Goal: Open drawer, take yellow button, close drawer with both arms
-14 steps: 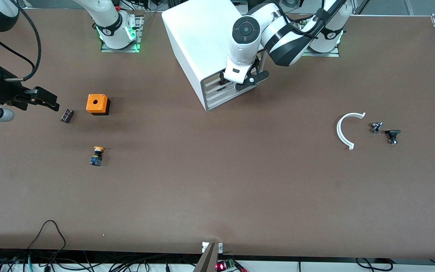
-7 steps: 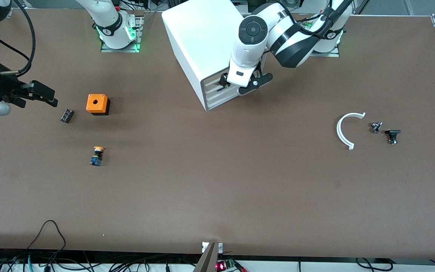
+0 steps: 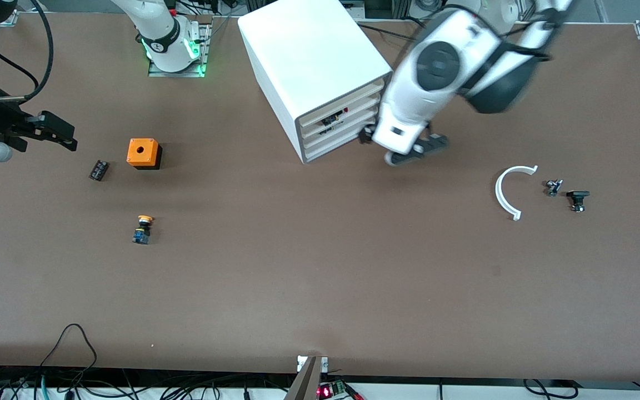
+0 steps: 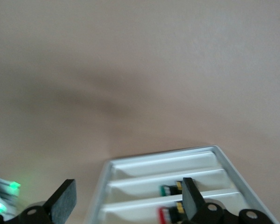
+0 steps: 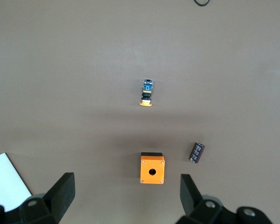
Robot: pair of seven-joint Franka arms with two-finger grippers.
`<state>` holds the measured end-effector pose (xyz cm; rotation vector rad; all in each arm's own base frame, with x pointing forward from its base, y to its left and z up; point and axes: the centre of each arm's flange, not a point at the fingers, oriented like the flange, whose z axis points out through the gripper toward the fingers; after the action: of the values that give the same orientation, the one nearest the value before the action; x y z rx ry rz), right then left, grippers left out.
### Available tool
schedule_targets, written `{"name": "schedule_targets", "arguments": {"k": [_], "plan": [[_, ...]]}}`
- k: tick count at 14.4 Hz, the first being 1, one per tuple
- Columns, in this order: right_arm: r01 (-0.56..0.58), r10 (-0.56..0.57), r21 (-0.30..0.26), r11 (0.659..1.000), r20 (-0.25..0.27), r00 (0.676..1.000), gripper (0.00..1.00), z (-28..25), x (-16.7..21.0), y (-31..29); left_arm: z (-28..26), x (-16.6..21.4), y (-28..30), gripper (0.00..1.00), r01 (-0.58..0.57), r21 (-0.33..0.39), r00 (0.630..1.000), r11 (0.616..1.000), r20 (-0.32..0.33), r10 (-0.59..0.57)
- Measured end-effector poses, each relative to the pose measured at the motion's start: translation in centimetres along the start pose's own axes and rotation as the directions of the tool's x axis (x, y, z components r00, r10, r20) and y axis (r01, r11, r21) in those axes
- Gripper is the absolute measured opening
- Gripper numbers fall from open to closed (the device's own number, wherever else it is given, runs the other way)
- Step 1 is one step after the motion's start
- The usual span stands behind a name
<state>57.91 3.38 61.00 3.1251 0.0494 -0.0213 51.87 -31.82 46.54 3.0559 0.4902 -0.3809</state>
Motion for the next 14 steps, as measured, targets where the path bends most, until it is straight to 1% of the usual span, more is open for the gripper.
{"name": "schedule_targets", "arguments": {"k": [1,3,5,7,9,10,12,13,14], "plan": [[-0.002,0.002,0.0,1.0,0.0,1.0,1.0,0.0,0.0,0.1,-1.7,2.0,-2.1,1.0,-0.056,0.009,0.998,0.998,-0.01,0.056],[-0.006,0.006,0.0,1.0,-0.001,1.0,1.0,0.0,0.0,0.3,-4.8,5.4,-5.9,1.0,-0.174,0.015,0.984,0.985,-0.037,0.175],[-0.011,0.011,0.0,1.0,-0.007,1.0,1.0,0.0,0.1,0.4,-6.9,8.3,-9.9,1.0,-0.268,0.031,0.96,0.963,-0.07,0.27],[-0.014,0.014,0.001,1.0,-0.012,1.0,1.0,0.0,0.2,0.3,-8.7,10.2,-13.9,1.0,-0.346,0.066,0.931,0.936,-0.103,0.351],[-0.012,0.012,0.001,1.0,-0.015,1.0,1.0,-0.1,0.2,0.2,-10.7,11.1,-17.3,1.0,-0.373,0.048,0.917,0.927,-0.135,0.376],[-0.011,0.011,0.001,1.0,-0.02,1.0,1.0,-0.1,0.3,0.1,-11.6,11.3,-18.7,1.0,-0.381,0.037,0.909,0.924,-0.167,0.381],[-0.01,0.01,0.002,1.0,-0.027,1.0,1.0,-0.2,0.4,0.1,-12.6,11.4,-21.3,1.0,-0.417,0.053,0.879,0.907,-0.231,0.417],[-0.011,0.011,0.002,1.0,-0.03,1.0,1.0,-0.2,0.4,0.1,-13.0,11.2,-22.3,1.0,-0.443,0.063,0.861,0.895,-0.25,0.443],[-0.011,0.011,0.002,1.0,-0.032,0.999,1.0,-0.2,0.4,0.1,-13.4,10.9,-23.3,1.0,-0.455,0.071,0.851,0.888,-0.26,0.457]]}}
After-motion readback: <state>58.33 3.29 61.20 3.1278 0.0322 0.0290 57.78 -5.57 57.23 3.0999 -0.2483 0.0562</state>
